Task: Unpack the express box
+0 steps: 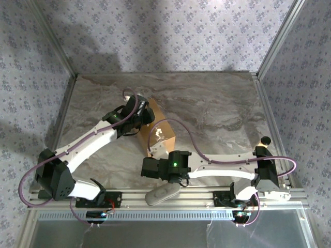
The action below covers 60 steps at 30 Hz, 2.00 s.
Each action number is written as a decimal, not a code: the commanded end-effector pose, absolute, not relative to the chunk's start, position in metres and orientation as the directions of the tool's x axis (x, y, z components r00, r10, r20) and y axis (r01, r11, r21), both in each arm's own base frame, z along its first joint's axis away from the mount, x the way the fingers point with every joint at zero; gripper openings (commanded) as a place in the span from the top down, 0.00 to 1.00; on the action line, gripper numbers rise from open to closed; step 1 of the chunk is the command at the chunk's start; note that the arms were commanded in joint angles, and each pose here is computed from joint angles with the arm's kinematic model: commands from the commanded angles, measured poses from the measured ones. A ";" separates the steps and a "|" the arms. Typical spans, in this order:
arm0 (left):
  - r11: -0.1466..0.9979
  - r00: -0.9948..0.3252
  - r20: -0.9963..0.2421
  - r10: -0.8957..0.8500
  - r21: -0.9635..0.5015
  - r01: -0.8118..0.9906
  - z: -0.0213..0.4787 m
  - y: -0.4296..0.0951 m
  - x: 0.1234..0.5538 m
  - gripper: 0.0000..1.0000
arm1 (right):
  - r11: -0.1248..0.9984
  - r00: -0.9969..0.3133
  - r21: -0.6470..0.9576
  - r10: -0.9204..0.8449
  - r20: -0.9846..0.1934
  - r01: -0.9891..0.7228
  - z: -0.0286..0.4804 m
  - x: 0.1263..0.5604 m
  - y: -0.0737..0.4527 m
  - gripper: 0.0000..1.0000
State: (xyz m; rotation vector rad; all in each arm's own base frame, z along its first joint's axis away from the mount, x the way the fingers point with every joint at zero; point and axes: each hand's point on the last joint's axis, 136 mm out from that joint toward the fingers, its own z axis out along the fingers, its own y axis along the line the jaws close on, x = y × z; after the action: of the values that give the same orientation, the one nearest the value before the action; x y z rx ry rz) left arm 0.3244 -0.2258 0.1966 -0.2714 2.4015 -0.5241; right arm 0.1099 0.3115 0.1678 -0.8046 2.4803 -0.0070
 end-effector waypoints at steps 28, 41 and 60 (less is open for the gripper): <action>0.888 -0.722 -0.612 -0.324 -0.459 -0.009 0.203 -0.234 0.332 0.61 | 0.898 -0.791 -0.157 -0.437 -0.427 -0.411 0.184 0.086 0.215 1.00; 0.766 -0.665 -0.626 -0.407 -0.630 0.125 0.322 -0.236 0.307 0.54 | 0.940 -0.766 0.031 -0.257 -0.589 -0.340 0.213 0.134 0.205 1.00; 0.714 -0.694 -0.568 -0.442 -0.691 0.112 0.308 -0.195 0.241 0.40 | 0.889 -0.703 0.049 -0.326 -0.632 -0.456 0.250 0.195 0.272 1.00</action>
State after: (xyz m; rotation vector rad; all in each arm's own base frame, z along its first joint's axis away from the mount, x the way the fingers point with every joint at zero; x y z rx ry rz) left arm 0.2536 -0.1974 0.3014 -0.2558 2.1619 -0.8938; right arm 0.1880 0.2572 0.2410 -0.4928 2.4428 0.2344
